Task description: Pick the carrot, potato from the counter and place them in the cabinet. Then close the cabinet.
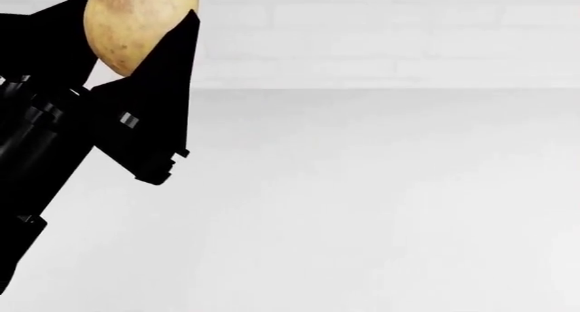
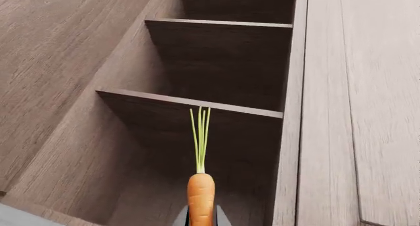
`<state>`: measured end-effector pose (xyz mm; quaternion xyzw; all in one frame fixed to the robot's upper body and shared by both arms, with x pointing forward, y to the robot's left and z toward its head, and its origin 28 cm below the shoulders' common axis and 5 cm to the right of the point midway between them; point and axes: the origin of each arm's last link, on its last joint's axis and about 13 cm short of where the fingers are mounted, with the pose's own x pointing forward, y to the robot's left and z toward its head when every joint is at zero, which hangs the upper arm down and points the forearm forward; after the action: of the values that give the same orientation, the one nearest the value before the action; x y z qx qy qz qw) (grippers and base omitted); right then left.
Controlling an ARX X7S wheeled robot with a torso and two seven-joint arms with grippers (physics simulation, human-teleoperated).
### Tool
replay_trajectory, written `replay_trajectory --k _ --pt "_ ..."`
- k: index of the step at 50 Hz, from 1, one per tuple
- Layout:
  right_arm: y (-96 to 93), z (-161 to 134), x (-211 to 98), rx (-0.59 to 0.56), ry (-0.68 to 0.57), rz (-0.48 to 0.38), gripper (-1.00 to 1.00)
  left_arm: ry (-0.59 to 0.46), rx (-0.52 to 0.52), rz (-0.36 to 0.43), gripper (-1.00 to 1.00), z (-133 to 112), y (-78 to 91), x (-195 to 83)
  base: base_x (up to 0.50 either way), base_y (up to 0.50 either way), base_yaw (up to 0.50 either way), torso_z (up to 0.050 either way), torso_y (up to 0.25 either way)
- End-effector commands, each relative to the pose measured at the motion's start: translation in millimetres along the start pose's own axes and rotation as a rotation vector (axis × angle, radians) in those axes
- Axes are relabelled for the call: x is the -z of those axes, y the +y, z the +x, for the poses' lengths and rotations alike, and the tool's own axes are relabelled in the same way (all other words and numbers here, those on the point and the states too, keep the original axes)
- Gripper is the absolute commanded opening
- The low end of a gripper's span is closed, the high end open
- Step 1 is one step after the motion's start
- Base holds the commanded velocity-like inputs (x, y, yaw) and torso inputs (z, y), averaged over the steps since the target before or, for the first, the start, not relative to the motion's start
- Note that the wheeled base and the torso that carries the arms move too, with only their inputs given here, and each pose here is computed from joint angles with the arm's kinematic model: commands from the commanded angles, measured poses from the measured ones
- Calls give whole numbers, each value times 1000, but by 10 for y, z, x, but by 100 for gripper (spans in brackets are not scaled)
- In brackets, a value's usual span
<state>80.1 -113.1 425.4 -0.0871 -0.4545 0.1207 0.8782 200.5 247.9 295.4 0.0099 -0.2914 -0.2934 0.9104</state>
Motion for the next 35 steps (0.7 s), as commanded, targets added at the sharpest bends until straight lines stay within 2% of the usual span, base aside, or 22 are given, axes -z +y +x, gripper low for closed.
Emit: replay_trajectory --k 1,3,7,13,16,21,27,35 --pt "100 569 337 -92 69 62 -100 0 8 -19 -100 -13 -4 30 0 0 0 0 0" --pt "23 864 354 31 1 11 -100 1 9 -22 -100 -17 -4 35 0 0 0 0 0" --pt "-48 1050 223 49 7 15 -100 3 14 -24 -100 -25 -3 47 0 0 0 0 0" --pt "-28 1365 470 41 78 12 -100 2 17 -26 -100 -32 3 50 0 0 0 0 0" --pt "-2 1453 596 41 82 11 -100 3 19 -26 -100 -33 4 53 0 0 0 0 0" --pt "17 1471 602 43 58 20 -100 4 23 -25 -100 -36 2 52 0 0 0 0 0" --pt "27 1492 408 33 45 29 -100 4 25 -26 -100 -34 5 56 0 0 0 0 2" --pt "48 1682 356 35 59 33 -100 8 34 -27 -100 -42 3 82 0 0 0 0 0"
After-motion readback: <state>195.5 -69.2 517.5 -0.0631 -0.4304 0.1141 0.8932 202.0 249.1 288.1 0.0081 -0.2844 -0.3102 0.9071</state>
